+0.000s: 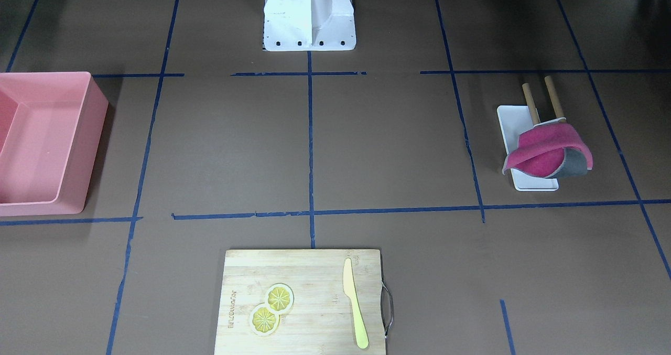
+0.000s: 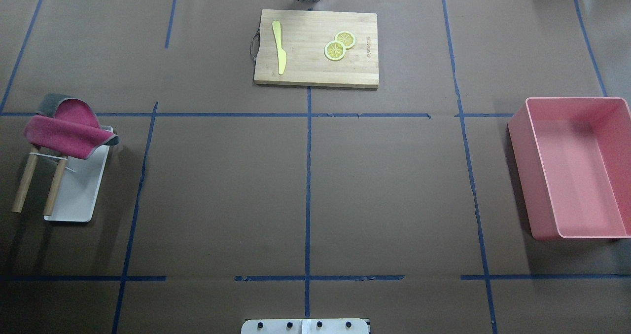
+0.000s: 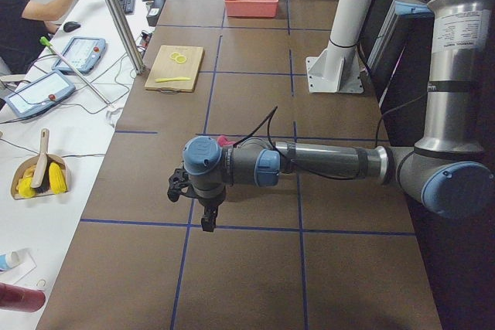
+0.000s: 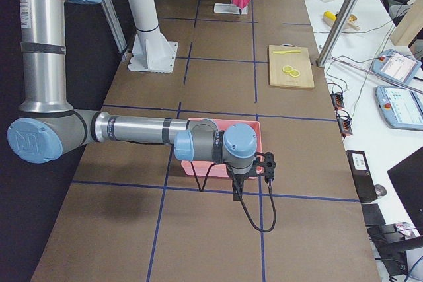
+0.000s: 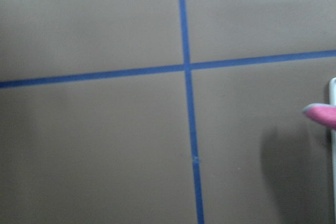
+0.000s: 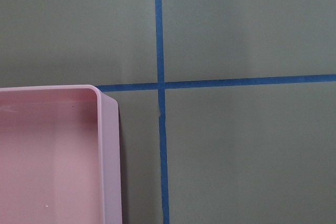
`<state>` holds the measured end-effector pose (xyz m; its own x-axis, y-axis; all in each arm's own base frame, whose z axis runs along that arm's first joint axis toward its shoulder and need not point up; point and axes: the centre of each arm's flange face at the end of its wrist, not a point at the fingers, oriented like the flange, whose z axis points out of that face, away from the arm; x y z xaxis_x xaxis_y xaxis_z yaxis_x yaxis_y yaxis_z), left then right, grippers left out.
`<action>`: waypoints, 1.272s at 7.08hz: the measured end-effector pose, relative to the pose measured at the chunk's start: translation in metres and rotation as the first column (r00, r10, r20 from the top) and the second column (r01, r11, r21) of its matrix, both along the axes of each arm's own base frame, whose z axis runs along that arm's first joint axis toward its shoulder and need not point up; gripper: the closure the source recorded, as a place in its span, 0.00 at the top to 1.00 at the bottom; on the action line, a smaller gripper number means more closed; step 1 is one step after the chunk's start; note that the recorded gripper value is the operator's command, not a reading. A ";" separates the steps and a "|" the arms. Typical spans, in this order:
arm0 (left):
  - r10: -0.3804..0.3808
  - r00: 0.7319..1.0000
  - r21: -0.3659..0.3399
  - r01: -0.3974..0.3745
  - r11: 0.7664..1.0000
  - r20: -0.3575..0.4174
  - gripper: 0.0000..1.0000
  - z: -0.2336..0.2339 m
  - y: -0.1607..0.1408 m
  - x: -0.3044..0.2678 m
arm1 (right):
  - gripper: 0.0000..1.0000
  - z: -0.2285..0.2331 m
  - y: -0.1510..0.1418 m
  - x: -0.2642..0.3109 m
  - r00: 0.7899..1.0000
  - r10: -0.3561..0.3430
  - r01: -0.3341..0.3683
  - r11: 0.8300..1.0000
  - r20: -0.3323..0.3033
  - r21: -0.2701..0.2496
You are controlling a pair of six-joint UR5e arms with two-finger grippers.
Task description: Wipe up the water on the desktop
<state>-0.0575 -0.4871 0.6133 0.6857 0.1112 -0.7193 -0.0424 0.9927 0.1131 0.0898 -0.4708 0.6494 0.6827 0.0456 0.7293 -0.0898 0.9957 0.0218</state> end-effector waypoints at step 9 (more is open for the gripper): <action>0.003 0.990 -0.075 -0.014 0.997 -0.141 0.96 -0.110 -0.026 0.189 | 1.00 -0.007 -0.001 -0.001 1.000 0.000 0.000 1.000 0.003 0.017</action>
